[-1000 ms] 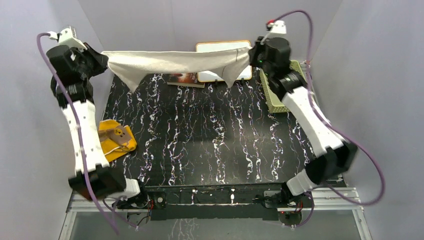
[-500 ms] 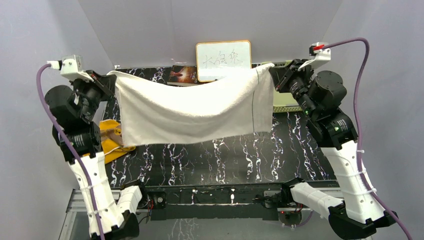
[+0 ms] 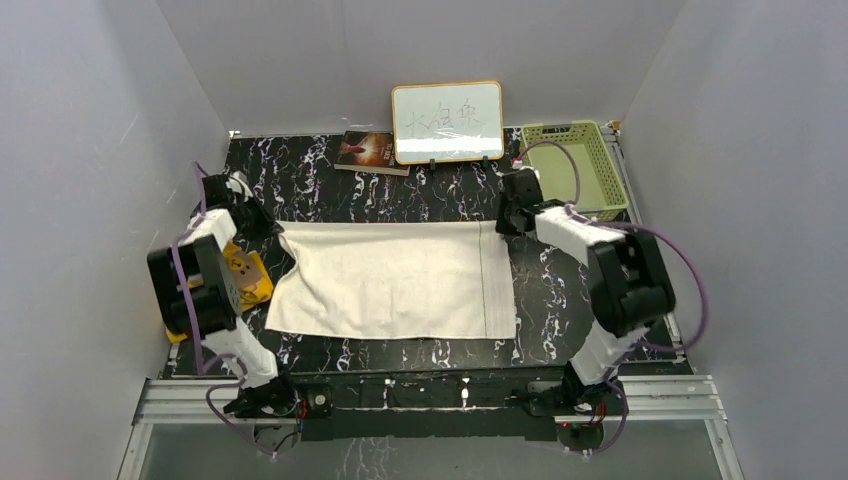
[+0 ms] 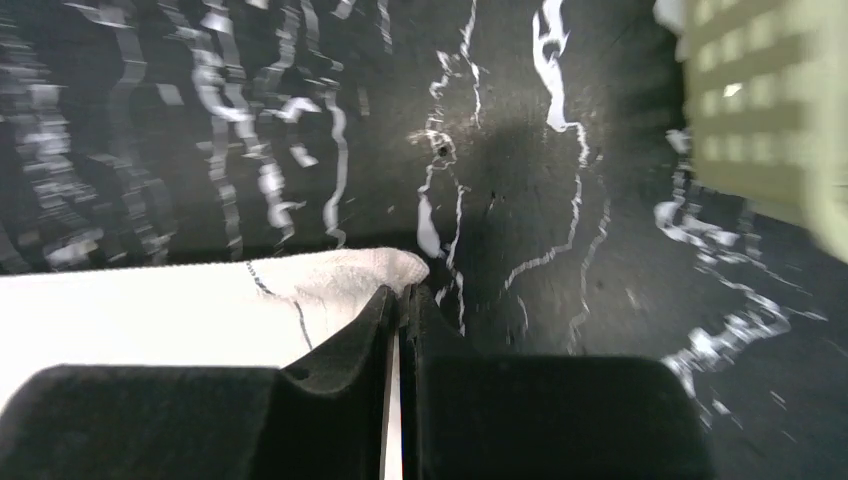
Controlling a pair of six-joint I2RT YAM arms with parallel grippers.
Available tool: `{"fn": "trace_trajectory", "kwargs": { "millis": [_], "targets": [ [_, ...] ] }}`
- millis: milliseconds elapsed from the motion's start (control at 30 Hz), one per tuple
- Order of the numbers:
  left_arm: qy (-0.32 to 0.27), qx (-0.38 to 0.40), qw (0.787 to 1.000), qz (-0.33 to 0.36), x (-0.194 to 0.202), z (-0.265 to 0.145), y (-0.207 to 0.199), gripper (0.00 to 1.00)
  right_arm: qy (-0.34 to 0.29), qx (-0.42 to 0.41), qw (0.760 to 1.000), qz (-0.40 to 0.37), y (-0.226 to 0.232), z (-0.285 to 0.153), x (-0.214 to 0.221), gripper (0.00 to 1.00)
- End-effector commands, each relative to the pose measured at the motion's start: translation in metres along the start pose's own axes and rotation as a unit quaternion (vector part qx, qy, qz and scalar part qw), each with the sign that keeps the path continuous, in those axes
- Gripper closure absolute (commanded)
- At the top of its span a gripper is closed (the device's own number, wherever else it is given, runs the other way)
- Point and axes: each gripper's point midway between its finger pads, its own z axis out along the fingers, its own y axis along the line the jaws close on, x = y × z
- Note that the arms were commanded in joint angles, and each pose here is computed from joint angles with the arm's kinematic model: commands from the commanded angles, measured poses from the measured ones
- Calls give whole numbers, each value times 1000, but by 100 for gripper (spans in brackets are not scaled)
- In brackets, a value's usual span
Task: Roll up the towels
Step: Flatten out the towel at the center of the board, then fold the towel at the center of the board.
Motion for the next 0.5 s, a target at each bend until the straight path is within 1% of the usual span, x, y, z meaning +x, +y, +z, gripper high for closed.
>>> {"fn": "trace_trajectory", "kwargs": {
  "millis": [0, 67, 167, 200, 233, 267, 300, 333, 367, 433, 467],
  "targets": [
    [-8, 11, 1000, 9, -37, 40, -1, 100, -66, -12, 997, 37, 15, 51, -46, 100],
    [13, -15, 1000, 10, -45, 57, 10, 100, -66, 9, 997, 27, 14, 70, -57, 100],
    [27, -34, 999, 23, -63, 72, 19, 100, -77, 23, 996, 24, 10, 85, -79, 100],
    [28, -34, 999, 27, -68, 76, 19, 92, -72, 20, 997, 24, 10, 90, -83, 96],
    [34, -35, 998, 28, -70, 80, 20, 75, -56, 18, 998, 25, 10, 95, -83, 87],
    [40, -34, 998, 27, -73, 82, 19, 60, -48, 15, 998, 25, 12, 98, -91, 70],
    [45, -36, 998, 24, -74, 83, 19, 42, -34, 19, 999, 23, 12, 102, -89, 53],
    [49, -37, 998, 18, -75, 84, 18, 32, -27, 19, 999, 23, 13, 100, -91, 36],
    [51, -36, 998, 8, -75, 83, 17, 26, -24, 18, 999, 27, 15, 97, -93, 26],
    [50, -32, 998, -16, -70, 79, 13, 23, -25, 12, 999, 39, 20, 88, -98, 20],
    [41, -29, 999, -20, -71, 78, 11, 23, -30, 5, 999, 45, 23, 85, -102, 18]
  ]
}}
